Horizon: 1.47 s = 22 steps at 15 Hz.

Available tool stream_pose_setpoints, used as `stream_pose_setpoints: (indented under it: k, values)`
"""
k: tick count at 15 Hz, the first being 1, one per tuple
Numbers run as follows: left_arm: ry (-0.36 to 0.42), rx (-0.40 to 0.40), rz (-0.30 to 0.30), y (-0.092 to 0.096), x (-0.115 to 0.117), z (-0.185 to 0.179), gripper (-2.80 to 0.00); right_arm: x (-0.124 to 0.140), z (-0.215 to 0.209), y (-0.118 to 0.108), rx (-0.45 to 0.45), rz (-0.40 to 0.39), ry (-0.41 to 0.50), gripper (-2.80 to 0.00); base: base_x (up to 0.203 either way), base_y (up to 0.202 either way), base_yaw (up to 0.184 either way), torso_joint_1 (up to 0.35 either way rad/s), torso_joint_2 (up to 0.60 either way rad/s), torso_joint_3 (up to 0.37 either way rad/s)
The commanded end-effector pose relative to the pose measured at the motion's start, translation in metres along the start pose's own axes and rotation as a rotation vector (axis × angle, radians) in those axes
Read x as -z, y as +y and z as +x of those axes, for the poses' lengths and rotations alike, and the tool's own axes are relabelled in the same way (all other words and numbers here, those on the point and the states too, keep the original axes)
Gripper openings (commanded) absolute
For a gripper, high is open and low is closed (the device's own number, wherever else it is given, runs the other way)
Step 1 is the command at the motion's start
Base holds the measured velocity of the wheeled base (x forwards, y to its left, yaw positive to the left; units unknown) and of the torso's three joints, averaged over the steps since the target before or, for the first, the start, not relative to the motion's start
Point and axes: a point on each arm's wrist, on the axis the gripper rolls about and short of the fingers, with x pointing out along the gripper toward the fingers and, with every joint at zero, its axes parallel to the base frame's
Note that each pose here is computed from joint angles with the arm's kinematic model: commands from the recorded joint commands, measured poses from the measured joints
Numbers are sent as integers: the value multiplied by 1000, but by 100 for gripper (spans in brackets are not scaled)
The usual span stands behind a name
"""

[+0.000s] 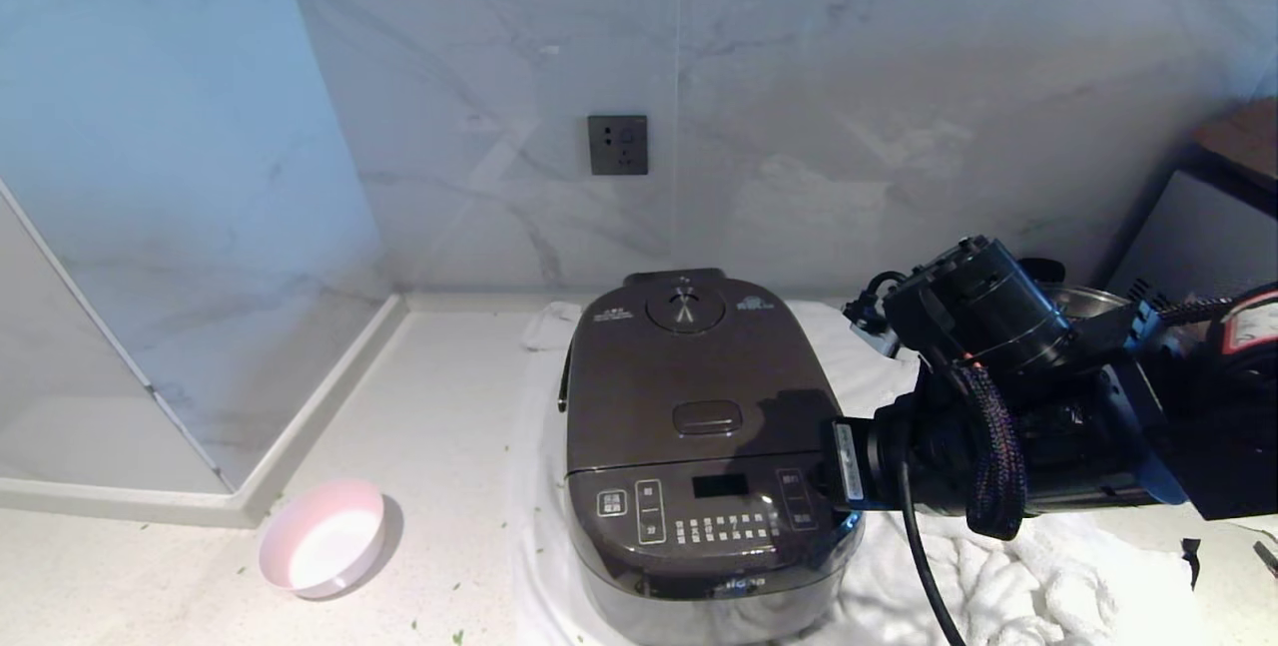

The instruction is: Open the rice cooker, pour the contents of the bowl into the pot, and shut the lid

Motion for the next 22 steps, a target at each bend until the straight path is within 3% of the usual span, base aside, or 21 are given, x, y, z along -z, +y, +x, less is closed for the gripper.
stream_pose_setpoints:
  k: [1, 6, 11, 16, 22]
  values:
    - [2, 0, 0, 0, 0, 0, -280, 2, 7, -1, 15, 4, 25, -280, 0, 0, 0, 0, 0, 0]
    - [2, 0, 0, 0, 0, 0, -280, -8, -28, 3, -47, 9, -77, -280, 0, 0, 0, 0, 0, 0]
    - [2, 0, 0, 0, 0, 0, -280, -15, -129, 8, -137, 0, -208, -280, 0, 0, 0, 0, 0, 0]
    - [2, 1, 0, 0, 0, 0, -280, 28, -229, -8, -275, -118, -364, -280, 0, 0, 0, 0, 0, 0]
    - [2, 0, 0, 0, 0, 0, -280, 80, -256, -65, -141, -103, -494, -280, 0, 0, 0, 0, 0, 0]
